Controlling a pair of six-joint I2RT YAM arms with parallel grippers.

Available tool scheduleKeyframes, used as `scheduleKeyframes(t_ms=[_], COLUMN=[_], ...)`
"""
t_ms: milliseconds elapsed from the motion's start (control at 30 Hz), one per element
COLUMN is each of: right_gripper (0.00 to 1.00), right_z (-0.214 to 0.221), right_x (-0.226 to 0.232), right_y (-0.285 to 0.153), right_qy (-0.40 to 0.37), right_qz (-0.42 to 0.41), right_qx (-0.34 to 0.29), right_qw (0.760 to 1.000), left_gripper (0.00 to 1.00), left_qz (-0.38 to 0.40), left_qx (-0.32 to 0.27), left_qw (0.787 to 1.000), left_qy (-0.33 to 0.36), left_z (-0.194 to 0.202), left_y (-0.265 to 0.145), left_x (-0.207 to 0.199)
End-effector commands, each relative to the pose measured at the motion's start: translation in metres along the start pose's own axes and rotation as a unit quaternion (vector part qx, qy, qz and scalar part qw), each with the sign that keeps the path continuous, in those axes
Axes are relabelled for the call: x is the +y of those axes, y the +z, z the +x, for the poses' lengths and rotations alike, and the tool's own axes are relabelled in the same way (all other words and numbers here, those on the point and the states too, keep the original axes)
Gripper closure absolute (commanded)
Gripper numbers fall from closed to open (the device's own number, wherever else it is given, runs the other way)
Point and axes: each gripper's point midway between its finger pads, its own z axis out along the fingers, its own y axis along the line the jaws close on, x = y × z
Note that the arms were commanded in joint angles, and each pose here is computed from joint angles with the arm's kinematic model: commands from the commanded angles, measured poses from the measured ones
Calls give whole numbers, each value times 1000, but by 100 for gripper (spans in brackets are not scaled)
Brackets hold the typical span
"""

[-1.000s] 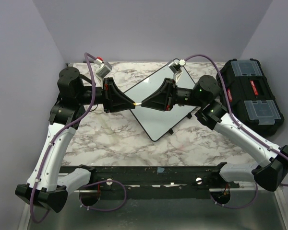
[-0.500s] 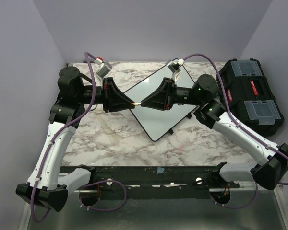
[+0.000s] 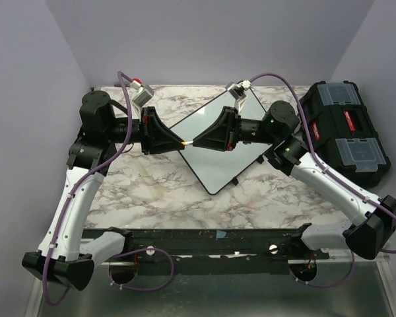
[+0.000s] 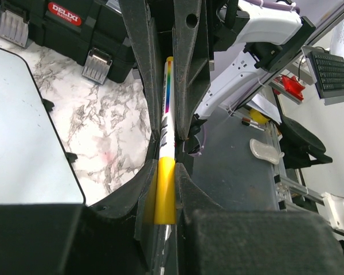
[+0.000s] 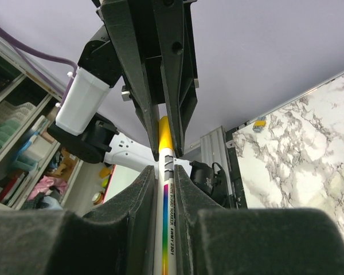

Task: Write a sentence on the whiteboard
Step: Open the pen cap from the whiteboard marker.

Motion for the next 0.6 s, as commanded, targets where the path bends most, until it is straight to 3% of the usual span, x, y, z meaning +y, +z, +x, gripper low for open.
scheduleKeyframes(t_ms=[0,167,367,433,567], right_gripper=[78,74,75,79,96], right_z=[-9,-9,-7,-7,-5], right_x=[26,24,22,20,17], right_y=[9,10,10,11,11], right_qy=[-20,-18,-16,-15,-12], right_qz=[-48,-47,-45,-44,-41], right_qx=[1,3,5,5,8], right_qw=[999,999,999,999,999], left_gripper=[100,100,100,100,100], left_qz=[6,6,6,6,6], left_qx=[10,11,11,11,12], left_qw=[1000,1000,1000,1000,1000], left_qy=[-2,-4,-4,-3,-4], left_z=[4,5,5,6,6], left_y=[4,4,4,4,4], left_x=[3,4,5,4,5])
